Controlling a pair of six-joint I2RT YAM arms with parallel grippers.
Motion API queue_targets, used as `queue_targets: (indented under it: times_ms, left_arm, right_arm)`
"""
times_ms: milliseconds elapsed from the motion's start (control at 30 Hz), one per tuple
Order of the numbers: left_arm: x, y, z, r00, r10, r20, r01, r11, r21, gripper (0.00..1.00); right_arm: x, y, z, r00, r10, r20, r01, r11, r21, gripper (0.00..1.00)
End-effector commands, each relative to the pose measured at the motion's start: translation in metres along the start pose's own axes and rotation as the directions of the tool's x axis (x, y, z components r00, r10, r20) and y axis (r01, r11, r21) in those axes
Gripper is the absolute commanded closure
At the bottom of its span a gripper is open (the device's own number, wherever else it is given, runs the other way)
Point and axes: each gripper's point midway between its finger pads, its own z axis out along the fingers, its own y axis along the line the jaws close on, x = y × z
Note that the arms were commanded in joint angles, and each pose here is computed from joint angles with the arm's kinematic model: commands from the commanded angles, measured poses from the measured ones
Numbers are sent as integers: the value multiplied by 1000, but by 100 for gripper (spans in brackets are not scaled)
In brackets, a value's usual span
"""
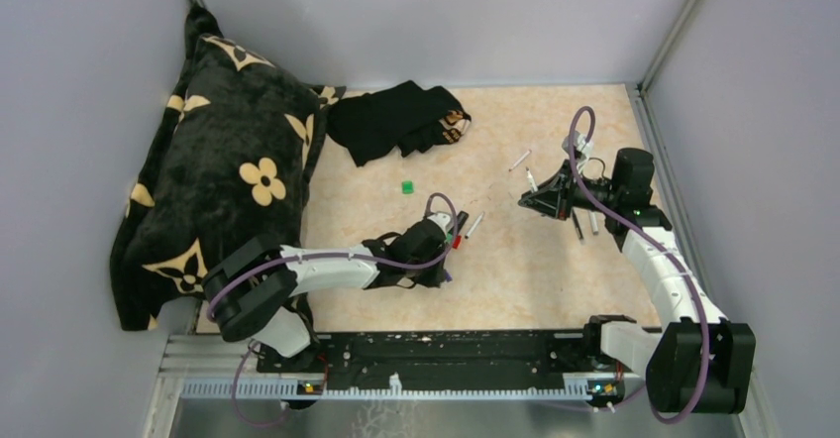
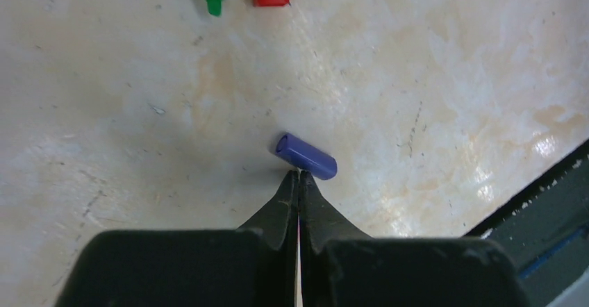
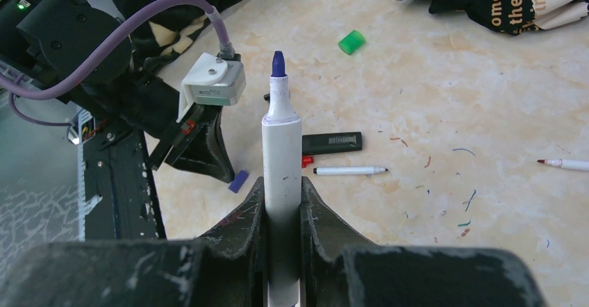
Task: Insert the pens into the pen caps
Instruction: Insert the pen cap onto the pen.
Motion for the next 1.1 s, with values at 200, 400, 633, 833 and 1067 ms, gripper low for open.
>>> queue_targets:
  times_ms: [200, 400, 633, 833, 1067]
  left_arm:
    - [-13, 23, 11, 998, 69, -1, -69, 987, -145, 100]
    - [-27, 20, -16, 996, 66, 67, -57, 989, -136, 100]
    - [-57, 18, -61, 972, 20, 235, 10, 992, -126, 53]
    - [-73, 11, -81, 923, -110, 369, 122, 992, -10, 2]
    - [-62, 0, -77, 926, -255, 278, 254, 966, 39, 28]
  right_arm:
    - [-24, 4, -3, 995, -85, 43, 85, 996, -11, 100]
    - [-24, 5, -4, 995, -86, 45, 86, 996, -14, 100]
    - [-25, 6, -4, 995, -86, 46, 87, 996, -16, 100]
    - [-25, 7, -4, 995, -89, 48, 90, 996, -18, 100]
    - [-26, 7, -4, 995, -92, 50, 93, 996, -19, 100]
